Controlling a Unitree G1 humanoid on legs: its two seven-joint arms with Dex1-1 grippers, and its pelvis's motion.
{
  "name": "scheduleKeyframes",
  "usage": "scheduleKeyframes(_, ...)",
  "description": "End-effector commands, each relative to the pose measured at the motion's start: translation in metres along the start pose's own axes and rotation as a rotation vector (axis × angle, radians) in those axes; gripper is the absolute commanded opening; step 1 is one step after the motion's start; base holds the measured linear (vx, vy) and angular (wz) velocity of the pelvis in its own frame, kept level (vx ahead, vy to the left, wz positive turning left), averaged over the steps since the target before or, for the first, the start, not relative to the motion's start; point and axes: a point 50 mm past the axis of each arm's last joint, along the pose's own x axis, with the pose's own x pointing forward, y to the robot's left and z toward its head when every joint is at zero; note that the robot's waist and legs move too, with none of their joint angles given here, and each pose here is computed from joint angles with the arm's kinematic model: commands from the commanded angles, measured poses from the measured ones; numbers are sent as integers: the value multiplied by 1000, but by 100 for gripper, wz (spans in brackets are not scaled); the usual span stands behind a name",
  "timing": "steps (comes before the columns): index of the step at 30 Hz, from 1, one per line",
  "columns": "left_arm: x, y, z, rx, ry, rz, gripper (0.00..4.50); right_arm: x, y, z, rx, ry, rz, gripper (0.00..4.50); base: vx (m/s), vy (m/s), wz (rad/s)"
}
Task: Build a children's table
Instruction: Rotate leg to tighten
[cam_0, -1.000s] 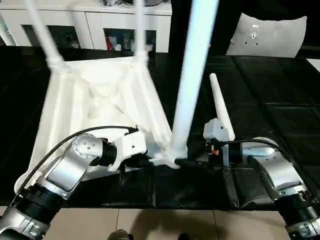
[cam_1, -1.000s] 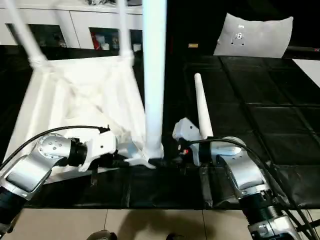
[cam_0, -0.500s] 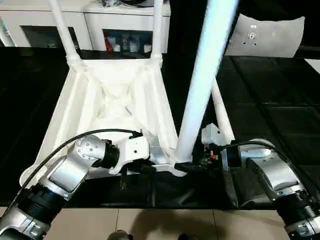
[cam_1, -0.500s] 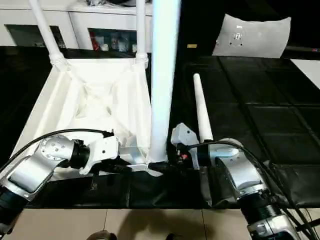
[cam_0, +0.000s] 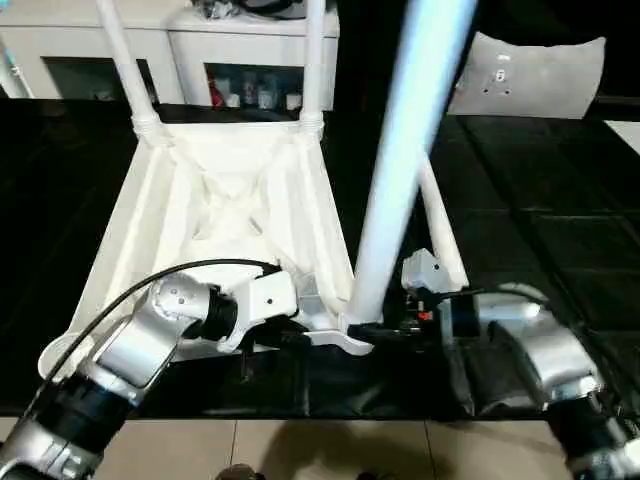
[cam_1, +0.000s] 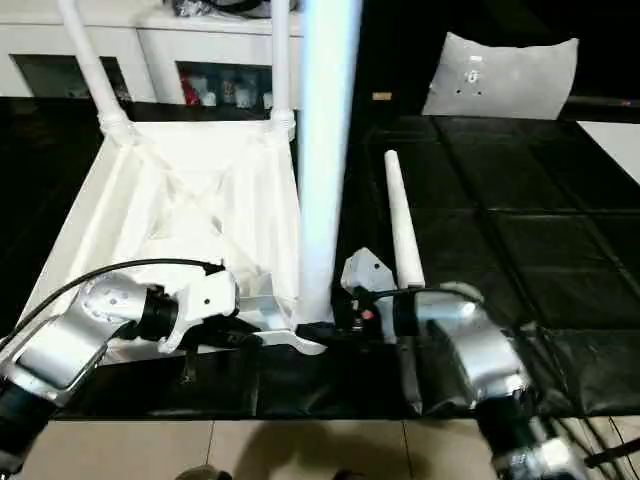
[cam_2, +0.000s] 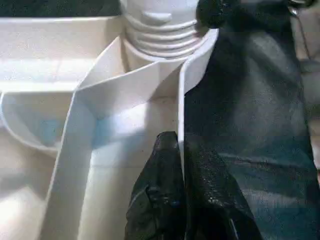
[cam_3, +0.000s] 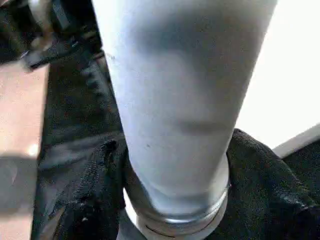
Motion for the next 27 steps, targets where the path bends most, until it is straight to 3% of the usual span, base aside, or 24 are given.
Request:
scheduleKeyframes(1, 7, 0, 16, -5, -65, 57, 0, 17, 10, -6, 52, 13, -9, 264, 0, 0, 0)
scheduleKeyframes(5, 15, 2, 30, -113, -130, 187, 0, 39, 10, -13, 158, -1, -183, 263, -26, 5, -4)
scheduleKeyframes(9, 28, 4, 53, -244, -243, 275, 0, 57, 5, -8, 260, -54, -339, 263, 0, 0, 0)
scheduleKeyframes(11, 32, 4, 59, -263, -265, 303, 0, 61, 3, -8, 287, -59, -375, 263, 0, 0, 0)
scheduleKeyframes(13, 38, 8, 65, -298, -281, 380, 0, 66, 0, -8, 319, -59, -446, 261, -63, 16, -7)
scheduleKeyframes(14, 44, 14, 69, -348, -288, 502, 0, 71, -3, -8, 350, -44, -509, 260, 0, 0, 0)
scheduleKeyframes(20, 46, 16, 76, -357, -281, 556, 0, 73, -8, -7, 374, -45, -564, 260, 48, -29, -11)
scheduleKeyframes(21, 46, 16, 75, -345, -272, 550, 0, 73, -7, -6, 370, -53, -544, 315, 0, 0, 0)
scheduleKeyframes(27, 42, 18, 68, -325, -236, 557, 0, 73, -6, -4, 355, -72, -529, 366, 0, 0, 0)
